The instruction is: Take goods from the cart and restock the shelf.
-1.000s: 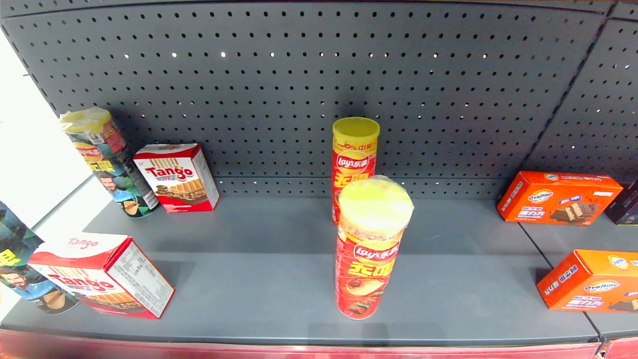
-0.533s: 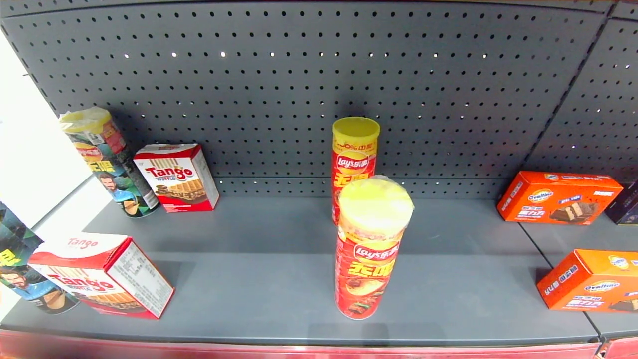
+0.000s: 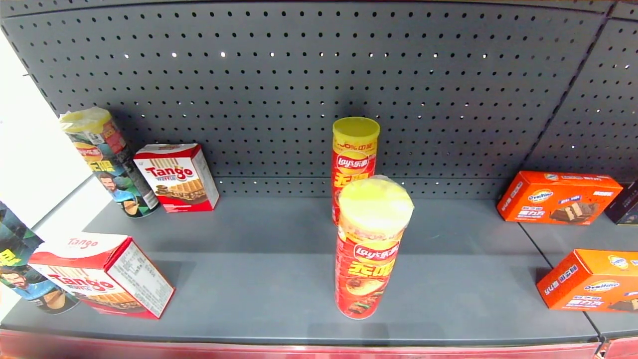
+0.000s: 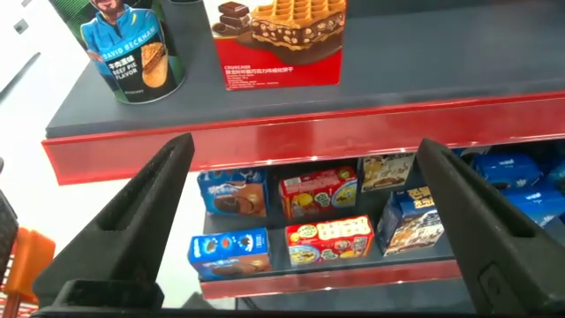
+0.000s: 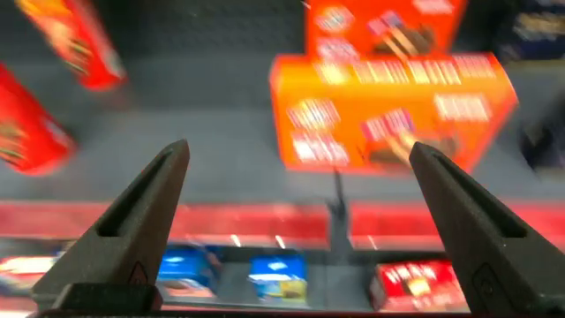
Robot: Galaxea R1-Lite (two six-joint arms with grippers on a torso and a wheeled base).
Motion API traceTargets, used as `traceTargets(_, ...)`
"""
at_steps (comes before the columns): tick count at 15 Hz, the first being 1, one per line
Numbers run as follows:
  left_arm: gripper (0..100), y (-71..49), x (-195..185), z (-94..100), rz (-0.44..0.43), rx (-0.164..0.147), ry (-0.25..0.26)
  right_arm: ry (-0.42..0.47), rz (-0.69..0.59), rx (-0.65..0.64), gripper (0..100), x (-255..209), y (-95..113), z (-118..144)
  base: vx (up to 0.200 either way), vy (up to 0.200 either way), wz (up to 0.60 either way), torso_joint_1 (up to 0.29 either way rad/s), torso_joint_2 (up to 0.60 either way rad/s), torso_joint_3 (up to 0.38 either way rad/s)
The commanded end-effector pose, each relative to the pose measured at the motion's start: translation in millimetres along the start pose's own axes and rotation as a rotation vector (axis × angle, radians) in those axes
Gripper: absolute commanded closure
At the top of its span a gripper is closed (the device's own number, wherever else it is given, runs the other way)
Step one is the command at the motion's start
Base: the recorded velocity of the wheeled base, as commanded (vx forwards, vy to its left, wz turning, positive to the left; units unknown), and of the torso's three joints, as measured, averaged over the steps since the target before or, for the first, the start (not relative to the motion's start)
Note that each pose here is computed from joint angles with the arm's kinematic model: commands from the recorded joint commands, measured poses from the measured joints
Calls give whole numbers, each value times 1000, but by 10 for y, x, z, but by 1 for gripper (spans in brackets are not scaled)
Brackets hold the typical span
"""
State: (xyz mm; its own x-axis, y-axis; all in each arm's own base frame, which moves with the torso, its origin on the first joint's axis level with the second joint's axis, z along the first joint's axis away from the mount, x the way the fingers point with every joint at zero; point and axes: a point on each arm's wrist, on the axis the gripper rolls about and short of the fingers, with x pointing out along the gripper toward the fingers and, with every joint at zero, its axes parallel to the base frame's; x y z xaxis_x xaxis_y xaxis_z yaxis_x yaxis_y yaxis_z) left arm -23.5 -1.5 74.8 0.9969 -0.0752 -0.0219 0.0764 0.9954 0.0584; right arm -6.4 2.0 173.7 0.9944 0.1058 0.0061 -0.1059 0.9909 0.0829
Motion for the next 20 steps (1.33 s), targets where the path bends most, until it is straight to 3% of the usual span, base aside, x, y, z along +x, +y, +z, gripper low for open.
traceTargets(1, 0, 0, 3, 2, 0, 0, 4, 156, 187, -33, 0, 639, 69, 520, 0, 0, 0, 0, 0, 0)
traceTargets(5, 0, 1, 5, -2, 1, 1, 7, 336, 402, -155, 0, 1047, 280, 351, 0, 0, 0, 0, 0, 0)
traceTargets(12, 0, 1, 5, 0, 1, 1, 6, 392, 539, -197, 0, 1559, 692, 260, 0, 0, 0, 0, 0, 0)
traceTargets(20, 0, 1, 4, 0, 1, 3, 4, 424, 572, -229, 0, 1963, 1051, 141, 0, 0, 0, 0, 0, 0)
